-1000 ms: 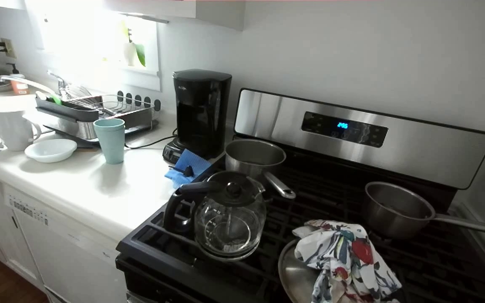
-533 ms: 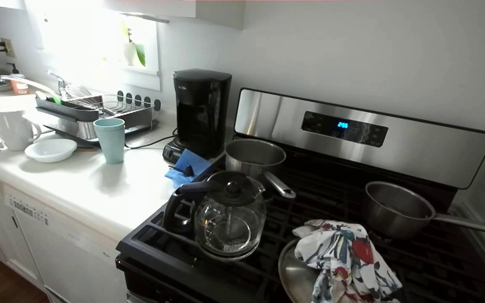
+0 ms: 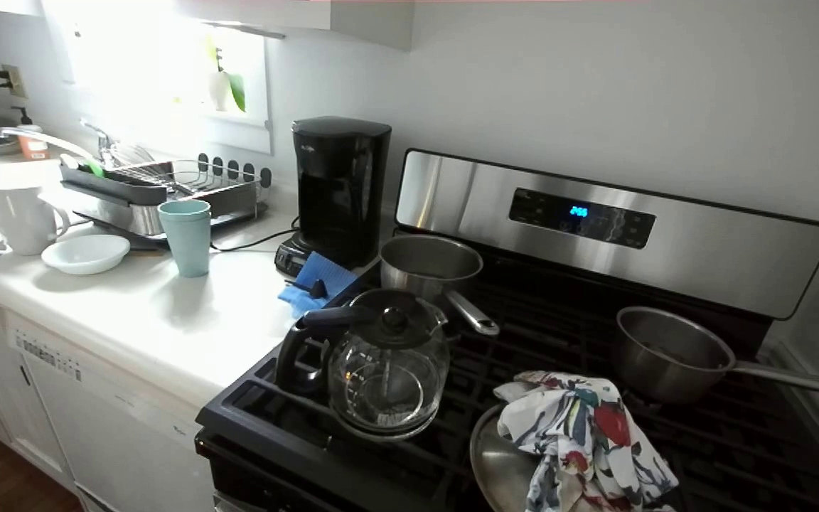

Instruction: Open the glass cabinet door, pick up one blue cup and place it on the bottom shelf of the cabinet door

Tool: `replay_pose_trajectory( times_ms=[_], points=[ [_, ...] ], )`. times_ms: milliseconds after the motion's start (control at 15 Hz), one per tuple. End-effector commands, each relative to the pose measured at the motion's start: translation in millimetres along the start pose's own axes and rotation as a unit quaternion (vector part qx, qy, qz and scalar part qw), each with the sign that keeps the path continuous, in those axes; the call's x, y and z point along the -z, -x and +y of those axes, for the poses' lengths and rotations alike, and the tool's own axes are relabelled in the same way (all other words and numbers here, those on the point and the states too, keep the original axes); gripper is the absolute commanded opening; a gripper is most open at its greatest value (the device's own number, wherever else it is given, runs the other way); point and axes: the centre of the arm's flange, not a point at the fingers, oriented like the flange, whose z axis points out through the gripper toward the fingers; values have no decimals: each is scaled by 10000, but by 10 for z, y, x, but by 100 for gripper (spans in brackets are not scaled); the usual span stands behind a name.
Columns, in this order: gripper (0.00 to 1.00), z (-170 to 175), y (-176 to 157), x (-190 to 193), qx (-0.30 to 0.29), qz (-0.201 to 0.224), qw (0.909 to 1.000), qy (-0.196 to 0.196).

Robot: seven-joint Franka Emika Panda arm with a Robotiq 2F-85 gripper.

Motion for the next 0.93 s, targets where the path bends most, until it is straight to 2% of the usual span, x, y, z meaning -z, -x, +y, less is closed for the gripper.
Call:
replay_pose_trajectory(
  times_ms=[0,200,467,600,867],
  points=[
    [1,-38,-4,23,138,-134,9997,-125],
    [1,-86,-19,2,721,21,9974,33],
    [1,-159,-51,-56,1587,167,9870,169],
    [1,-176,-74,-77,1497,154,9885,149],
    [1,-151,-94,-21,660,-18,9978,41]
  ],
)
